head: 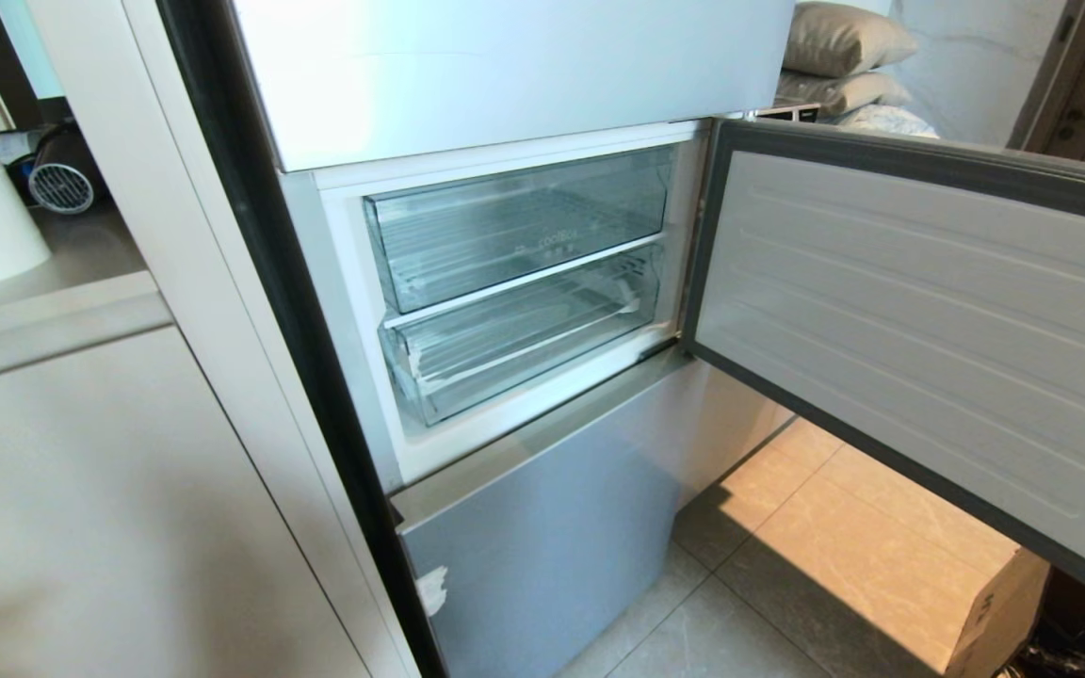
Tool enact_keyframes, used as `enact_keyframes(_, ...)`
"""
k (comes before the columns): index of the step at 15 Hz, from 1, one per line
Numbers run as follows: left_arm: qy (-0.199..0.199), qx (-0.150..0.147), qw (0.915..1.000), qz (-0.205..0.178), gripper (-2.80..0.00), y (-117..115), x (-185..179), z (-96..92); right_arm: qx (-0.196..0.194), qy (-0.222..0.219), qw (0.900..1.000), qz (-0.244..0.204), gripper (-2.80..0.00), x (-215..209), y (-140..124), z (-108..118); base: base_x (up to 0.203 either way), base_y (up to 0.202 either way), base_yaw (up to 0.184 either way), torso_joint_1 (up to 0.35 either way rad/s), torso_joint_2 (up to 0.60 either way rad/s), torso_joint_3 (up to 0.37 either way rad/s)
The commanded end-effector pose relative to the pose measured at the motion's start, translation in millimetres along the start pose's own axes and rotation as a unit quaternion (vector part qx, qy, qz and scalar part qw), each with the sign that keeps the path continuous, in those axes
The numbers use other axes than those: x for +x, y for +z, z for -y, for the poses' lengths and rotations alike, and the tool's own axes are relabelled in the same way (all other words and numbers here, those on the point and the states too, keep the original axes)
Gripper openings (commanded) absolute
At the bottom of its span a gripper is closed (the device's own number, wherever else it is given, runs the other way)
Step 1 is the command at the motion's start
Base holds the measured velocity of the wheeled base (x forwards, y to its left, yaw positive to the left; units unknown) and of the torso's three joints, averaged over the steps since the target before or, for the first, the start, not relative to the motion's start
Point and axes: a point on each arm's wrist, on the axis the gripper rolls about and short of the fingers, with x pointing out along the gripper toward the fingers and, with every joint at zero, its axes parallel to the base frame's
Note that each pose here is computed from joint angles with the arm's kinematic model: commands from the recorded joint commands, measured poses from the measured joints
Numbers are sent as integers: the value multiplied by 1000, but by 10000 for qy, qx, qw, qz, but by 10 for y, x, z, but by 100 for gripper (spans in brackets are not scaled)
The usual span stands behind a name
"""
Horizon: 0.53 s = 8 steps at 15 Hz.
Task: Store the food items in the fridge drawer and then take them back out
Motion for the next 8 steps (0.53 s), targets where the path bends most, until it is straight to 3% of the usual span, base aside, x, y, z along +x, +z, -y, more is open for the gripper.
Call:
enact_keyframes(1,2,0,10000,-14,-280,-1,1,0,-3,3,10000,-5,-280,1,1,0,0,0,0,0,0,0)
enact_keyframes(8,2,0,10000,-14,-280,-1,1,0,-3,3,10000,-5,-280,1,1,0,0,0,0,0,0,0)
